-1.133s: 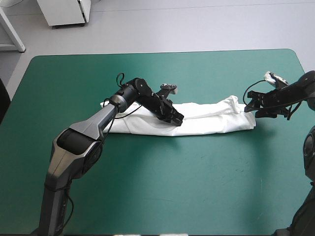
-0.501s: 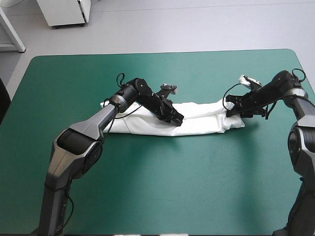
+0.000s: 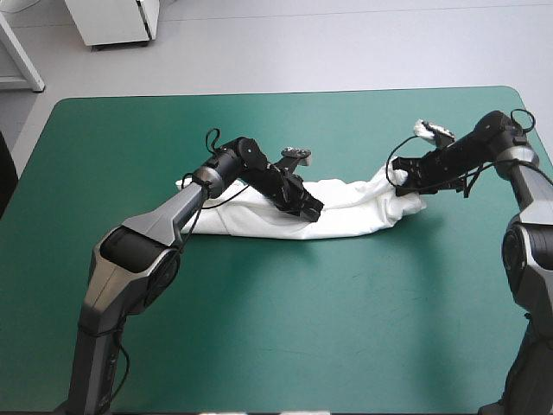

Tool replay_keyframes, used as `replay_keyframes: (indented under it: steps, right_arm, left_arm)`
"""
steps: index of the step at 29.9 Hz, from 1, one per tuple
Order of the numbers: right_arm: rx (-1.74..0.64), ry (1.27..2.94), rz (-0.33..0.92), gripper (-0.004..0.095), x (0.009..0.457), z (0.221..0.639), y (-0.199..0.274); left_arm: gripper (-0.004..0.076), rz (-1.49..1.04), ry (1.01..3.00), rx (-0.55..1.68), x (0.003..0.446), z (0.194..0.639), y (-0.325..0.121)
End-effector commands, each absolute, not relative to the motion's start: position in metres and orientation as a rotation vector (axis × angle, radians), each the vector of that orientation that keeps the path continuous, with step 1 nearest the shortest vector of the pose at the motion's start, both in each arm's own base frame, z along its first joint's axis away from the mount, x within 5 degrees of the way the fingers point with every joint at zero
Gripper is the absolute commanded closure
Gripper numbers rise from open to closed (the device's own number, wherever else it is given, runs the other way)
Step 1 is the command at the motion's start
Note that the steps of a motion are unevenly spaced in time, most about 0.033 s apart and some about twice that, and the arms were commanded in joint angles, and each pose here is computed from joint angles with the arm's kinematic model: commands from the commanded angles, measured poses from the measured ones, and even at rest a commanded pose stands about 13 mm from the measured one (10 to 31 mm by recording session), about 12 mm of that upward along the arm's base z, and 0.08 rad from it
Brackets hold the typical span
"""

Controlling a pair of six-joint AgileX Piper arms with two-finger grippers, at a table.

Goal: Fold the cloth

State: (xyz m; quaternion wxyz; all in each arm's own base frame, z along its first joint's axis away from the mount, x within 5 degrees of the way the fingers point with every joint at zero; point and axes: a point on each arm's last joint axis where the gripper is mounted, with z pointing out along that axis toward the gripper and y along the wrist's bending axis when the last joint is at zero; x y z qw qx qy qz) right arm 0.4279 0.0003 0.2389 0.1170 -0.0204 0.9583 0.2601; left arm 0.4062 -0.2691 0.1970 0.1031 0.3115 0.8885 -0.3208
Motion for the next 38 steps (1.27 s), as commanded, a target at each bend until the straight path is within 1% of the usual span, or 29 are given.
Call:
replay_keyframes:
  steps: [1, 5, 9, 16, 19, 22, 26, 29, 33, 35, 38]
  right_arm:
    - [-0.146, 2.626, 0.757, 0.0921, 0.413, 0.314, 0.006]
    - [-0.178, 2.543, 0.721, 0.0921, 0.401, 0.348, 0.007]
    - [-0.194, 2.494, 0.699, 0.0921, 0.390, 0.368, 0.009]
    - [-0.209, 2.470, 0.688, 0.0921, 0.383, 0.379, 0.010]
    - [-0.211, 2.472, 0.689, 0.0921, 0.382, 0.379, 0.010]
    - [-0.207, 2.464, 0.709, 0.0921, 0.383, 0.380, 0.011]
    - [-0.204, 2.441, 0.754, 0.0921, 0.383, 0.382, 0.013]
    - [-0.207, 2.405, 0.833, 0.0921, 0.382, 0.385, 0.018]
    - [-0.223, 2.294, 1.011, 0.0921, 0.382, 0.396, 0.031]
    - [-0.235, 2.255, 1.074, 0.0921, 0.382, 0.400, 0.042]
    - [-0.303, 2.235, 1.100, 0.0920, 0.380, 0.402, 0.070]
  left_arm:
    - [0.0746, -0.874, 2.611, 0.955, 0.403, 0.213, -0.267]
    - [0.0746, -0.881, 2.620, 0.955, 0.402, 0.213, -0.267]
    - [0.0746, -0.884, 2.627, 0.940, 0.402, 0.213, -0.267]
    - [0.0746, -0.884, 2.626, 0.938, 0.402, 0.213, -0.267]
    - [0.0746, -0.871, 2.609, 0.973, 0.403, 0.223, -0.267]
    - [0.0746, -0.776, 2.572, 1.022, 0.404, 0.253, -0.262]
    - [0.0746, -0.622, 2.532, 1.021, 0.400, 0.301, -0.245]
    - [0.0746, -0.565, 2.491, 0.955, 0.393, 0.341, -0.222]
    - [0.0746, -0.456, 2.387, 0.885, 0.373, 0.396, -0.190]
    - [0.0746, -0.424, 2.334, 0.851, 0.359, 0.422, -0.176]
    - [0.0746, -0.402, 2.264, 0.816, 0.340, 0.452, -0.159]
